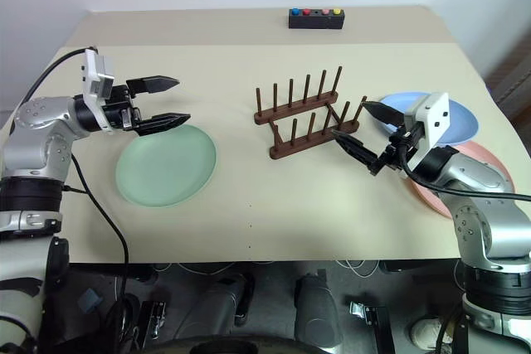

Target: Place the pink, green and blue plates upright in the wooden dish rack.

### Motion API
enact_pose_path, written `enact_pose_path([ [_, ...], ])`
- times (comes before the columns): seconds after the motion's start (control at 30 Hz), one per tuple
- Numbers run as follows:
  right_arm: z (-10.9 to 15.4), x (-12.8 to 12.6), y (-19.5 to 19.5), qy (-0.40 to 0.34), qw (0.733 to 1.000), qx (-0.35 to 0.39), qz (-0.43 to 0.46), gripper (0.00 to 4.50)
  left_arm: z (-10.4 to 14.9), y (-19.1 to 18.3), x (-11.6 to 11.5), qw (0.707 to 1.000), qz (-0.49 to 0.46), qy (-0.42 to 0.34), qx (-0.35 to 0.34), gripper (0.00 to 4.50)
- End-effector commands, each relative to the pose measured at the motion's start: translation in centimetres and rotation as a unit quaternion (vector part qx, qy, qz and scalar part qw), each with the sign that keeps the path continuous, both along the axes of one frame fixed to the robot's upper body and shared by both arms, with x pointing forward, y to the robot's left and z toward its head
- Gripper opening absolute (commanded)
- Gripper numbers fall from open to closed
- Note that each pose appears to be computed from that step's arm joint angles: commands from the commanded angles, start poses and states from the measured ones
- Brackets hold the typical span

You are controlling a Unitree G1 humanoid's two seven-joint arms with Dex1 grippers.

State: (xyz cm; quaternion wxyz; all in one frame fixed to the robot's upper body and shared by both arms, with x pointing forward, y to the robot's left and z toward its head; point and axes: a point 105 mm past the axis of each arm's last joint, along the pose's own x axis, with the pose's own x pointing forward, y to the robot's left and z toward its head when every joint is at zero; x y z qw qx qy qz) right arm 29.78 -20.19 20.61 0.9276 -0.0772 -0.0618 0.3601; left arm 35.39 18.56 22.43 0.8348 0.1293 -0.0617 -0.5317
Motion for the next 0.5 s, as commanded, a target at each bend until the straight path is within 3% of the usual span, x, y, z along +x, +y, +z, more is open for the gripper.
enact_pose_path([
  [0.03, 1.3, -0.4, 0.5, -0.025, 1.0, -0.002, 0.008, 4.5, 0.3, -1.0, -0.7, 1.0, -0.022, -0.018, 0.007, 4.45],
  [0.13, 1.1, -0.1, 0.5, -0.026, 1.0, -0.001, 0.005, 4.5, -1.3, -4.2, -1.6, 0.997, -0.056, -0.023, 0.047, 4.45],
  [0.27, 1.2, 0.2, 0.5, -0.032, 0.999, 0.0, 0.003, 4.5, -3.2, -7.3, -0.1, 0.994, -0.004, 0.073, 0.084, 4.45],
  [0.5, 1.1, -0.2, 0.4, -0.037, 0.999, 0.002, -0.011, 4.5, -5.1, -10.7, -0.2, 0.987, 0.011, 0.085, 0.136, 4.45],
])
